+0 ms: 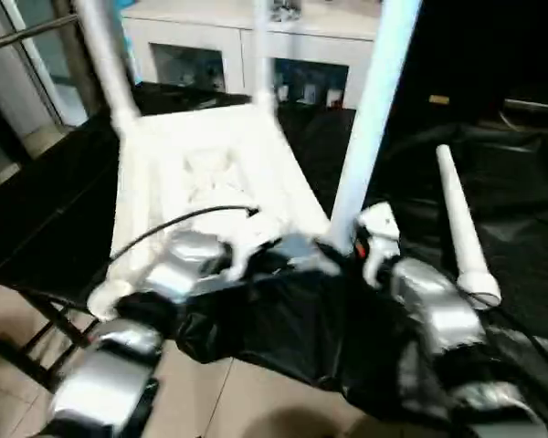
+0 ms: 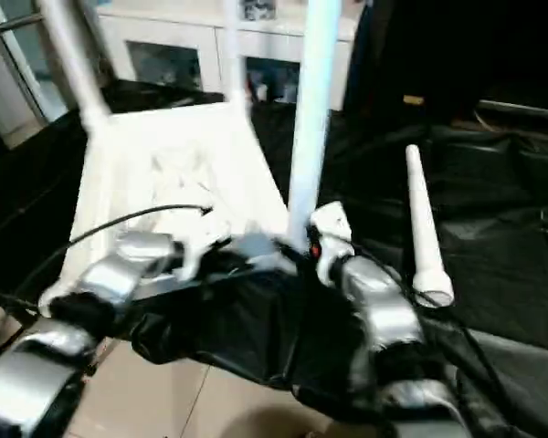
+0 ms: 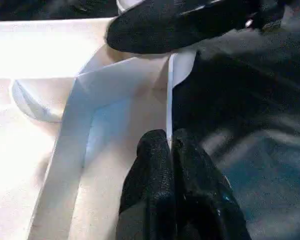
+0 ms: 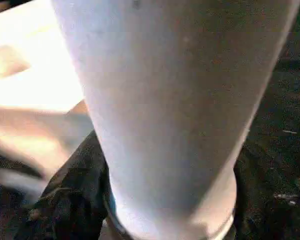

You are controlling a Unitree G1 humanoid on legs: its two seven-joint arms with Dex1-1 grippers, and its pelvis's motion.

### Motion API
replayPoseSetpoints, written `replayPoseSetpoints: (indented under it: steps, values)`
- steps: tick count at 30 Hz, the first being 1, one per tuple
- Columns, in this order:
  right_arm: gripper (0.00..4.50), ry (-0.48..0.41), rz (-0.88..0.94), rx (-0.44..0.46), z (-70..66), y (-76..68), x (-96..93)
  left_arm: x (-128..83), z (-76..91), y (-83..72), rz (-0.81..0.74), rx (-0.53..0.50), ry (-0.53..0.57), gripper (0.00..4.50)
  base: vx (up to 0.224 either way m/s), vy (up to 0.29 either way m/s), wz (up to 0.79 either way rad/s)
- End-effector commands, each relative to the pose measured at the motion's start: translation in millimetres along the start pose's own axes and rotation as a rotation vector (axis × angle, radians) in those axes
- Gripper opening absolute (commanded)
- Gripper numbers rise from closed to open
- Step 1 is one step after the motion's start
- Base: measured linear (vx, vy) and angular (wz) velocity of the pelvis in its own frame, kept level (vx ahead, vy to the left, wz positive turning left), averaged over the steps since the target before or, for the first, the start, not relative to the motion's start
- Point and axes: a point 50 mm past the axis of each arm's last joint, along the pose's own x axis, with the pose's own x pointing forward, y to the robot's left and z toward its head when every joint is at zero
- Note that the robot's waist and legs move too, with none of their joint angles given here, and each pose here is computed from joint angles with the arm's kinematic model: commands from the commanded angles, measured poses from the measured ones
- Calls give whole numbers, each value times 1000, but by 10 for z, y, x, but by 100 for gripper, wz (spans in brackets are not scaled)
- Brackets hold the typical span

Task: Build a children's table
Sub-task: Rotate leg to tighten

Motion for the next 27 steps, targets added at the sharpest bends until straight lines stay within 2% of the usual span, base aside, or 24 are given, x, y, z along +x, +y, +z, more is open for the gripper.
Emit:
replayPoseSetpoints:
  steps: [1,3,5,8,9,10,17,23,24,27]
  values:
    - [275,36,78,93,-96,451,221,219,430,-32,77,12,-148,0,0,0,0]
    - [275,17,93,94,-62,500,251,257,479,-56,76,14,-164,0,0,0,0]
    - [345,-7,133,78,-21,551,272,290,520,-91,59,26,-177,0,0,0,0]
    - [351,-28,169,92,5,558,267,298,520,-125,23,50,-181,0,0,0,0]
    - [382,-32,189,84,17,542,253,285,502,-133,5,60,-181,0,0,0,0]
    - [392,-29,217,65,23,528,233,267,475,-138,-15,68,-178,0,0,0,0]
    - [396,7,464,-69,14,456,10,109,310,-159,-138,99,-157,0,0,0,0]
    - [396,60,609,-149,4,303,-220,-49,170,-112,-188,124,-109,0,0,0,0]
    - [373,70,630,-157,11,270,-260,-83,148,-100,-196,125,-101,0,0,0,0]
    - [351,86,669,-178,30,223,-331,-154,96,-84,-219,130,-81,0,0,0,0]
